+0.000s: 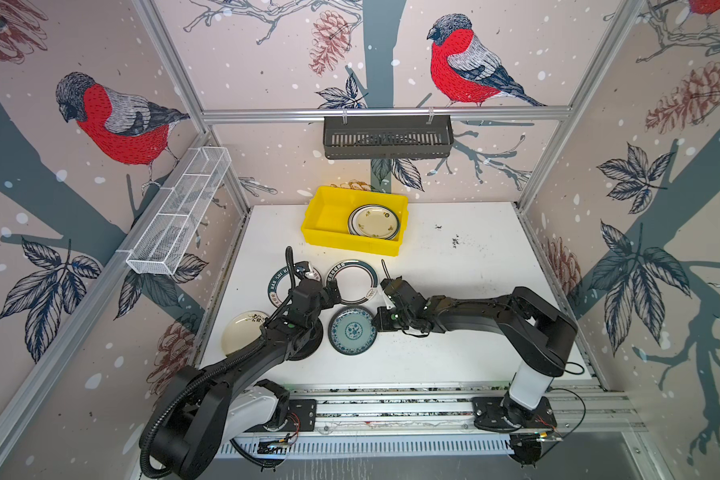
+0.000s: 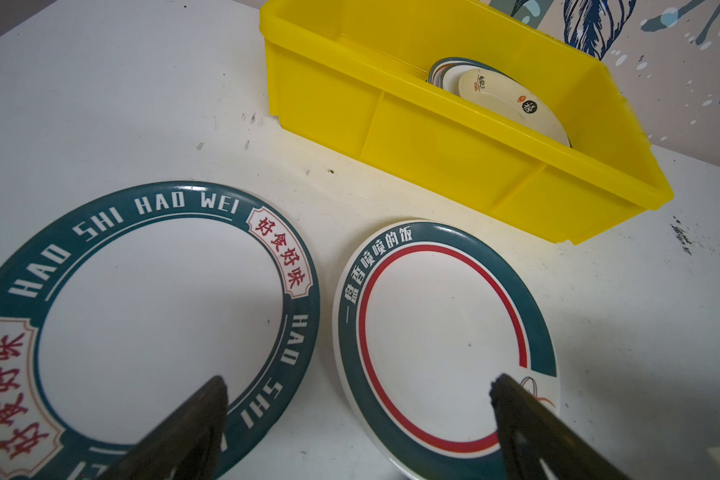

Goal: Place the plates into the plastic bin on the countertop
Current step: 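Tilt the blue-floral plate upright with right gripper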

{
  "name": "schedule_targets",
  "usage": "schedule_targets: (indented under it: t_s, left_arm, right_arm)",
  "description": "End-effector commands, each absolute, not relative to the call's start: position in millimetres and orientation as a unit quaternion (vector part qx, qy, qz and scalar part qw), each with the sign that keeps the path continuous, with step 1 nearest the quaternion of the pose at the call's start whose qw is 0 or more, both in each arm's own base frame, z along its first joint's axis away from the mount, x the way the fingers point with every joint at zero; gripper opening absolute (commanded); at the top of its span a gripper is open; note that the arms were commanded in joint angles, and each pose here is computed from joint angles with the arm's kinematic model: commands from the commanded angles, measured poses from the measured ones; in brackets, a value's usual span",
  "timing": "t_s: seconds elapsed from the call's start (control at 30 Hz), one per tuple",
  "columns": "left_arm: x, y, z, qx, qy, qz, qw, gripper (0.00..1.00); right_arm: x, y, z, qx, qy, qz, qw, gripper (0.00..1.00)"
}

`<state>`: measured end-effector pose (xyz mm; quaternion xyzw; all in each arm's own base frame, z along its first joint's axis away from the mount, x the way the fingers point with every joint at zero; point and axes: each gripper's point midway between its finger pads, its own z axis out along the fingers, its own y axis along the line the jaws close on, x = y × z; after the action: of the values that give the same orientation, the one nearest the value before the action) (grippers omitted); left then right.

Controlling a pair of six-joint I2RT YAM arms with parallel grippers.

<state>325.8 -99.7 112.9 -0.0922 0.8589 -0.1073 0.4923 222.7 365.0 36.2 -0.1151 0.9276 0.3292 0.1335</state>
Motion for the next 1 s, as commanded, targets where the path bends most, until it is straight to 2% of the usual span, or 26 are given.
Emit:
schedule_targets:
  t_s: [0.0, 0.33, 0.77, 0.97]
  left_arm:
    - [331, -103, 122, -0.094, 0.849, -0.119, 0.506, 0.98]
    - [330, -103, 121, -0.094, 0.849, -0.12, 0.505, 0.98]
    - [330, -110, 127, -0.092, 0.845, -0.144, 0.506, 0.98]
    - [328, -121, 137, -0.09, 0.838, -0.186, 0.504, 0.98]
  right_arm:
    - [225, 358, 37, -0.113, 0.931, 0.316, 0.146, 0.06]
    - [227, 347, 46, -0.118, 0.927, 0.318, 0.161, 0.05]
    - [247, 331, 84, -0.097, 0.914, 0.337, 0.202, 0.04]
    - [262, 318, 99, -0.083, 0.911, 0.337, 0.222, 0.04]
